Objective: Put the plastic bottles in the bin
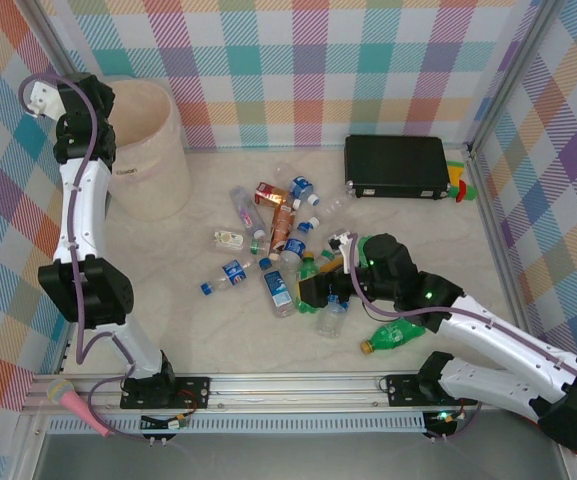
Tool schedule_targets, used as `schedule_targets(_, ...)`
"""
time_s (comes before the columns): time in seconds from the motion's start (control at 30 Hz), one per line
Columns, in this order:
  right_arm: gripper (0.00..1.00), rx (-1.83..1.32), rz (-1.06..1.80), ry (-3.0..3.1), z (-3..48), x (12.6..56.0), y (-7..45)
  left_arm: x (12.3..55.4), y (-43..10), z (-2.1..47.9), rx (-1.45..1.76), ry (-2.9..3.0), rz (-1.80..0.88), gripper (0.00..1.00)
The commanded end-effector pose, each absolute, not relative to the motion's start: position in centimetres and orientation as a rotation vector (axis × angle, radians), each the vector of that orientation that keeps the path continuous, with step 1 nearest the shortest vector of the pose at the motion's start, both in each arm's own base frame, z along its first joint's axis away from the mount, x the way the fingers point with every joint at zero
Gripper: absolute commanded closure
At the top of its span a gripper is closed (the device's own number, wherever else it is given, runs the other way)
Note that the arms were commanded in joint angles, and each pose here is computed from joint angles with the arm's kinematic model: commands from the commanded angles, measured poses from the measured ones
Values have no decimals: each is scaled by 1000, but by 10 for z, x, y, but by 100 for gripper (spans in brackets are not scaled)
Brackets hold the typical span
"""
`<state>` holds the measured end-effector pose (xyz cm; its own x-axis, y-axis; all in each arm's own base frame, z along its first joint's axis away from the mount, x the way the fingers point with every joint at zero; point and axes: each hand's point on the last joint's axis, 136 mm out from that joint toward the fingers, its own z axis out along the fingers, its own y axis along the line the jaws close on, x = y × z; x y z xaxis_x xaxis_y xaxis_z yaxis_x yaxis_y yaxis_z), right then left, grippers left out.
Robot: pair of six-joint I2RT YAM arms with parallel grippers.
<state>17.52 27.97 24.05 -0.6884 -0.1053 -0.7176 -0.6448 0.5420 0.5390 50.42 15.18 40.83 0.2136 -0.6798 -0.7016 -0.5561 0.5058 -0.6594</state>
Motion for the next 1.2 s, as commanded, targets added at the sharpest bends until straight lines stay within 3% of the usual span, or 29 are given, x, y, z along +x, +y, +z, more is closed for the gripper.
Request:
schedule_targets(0.0,1,-551,1088,2113,260,182,278,480,120,431,-1085,1470,-217,9)
schedule_targets(0.2,1,-473,972,2230,244,193,270,454,56,418,-976,1604,-334,0)
schedule_targets(0.5,1,-322,599,2470,206,217,241,386,-27,387,-784,1817,-412,0)
schedule_targets(0.67,1,-304,541,2525,197,221,242,344,-63,361,-673,1918,-457,0)
schedule_targets(0.83,1,-432,675,2558,182,207,266,305,-85,327,-592,2005,-447,0)
schedule_targets(1.17,9,-570,514,2680,126,191,288,255,-101,235,-573,2159,-450,0)
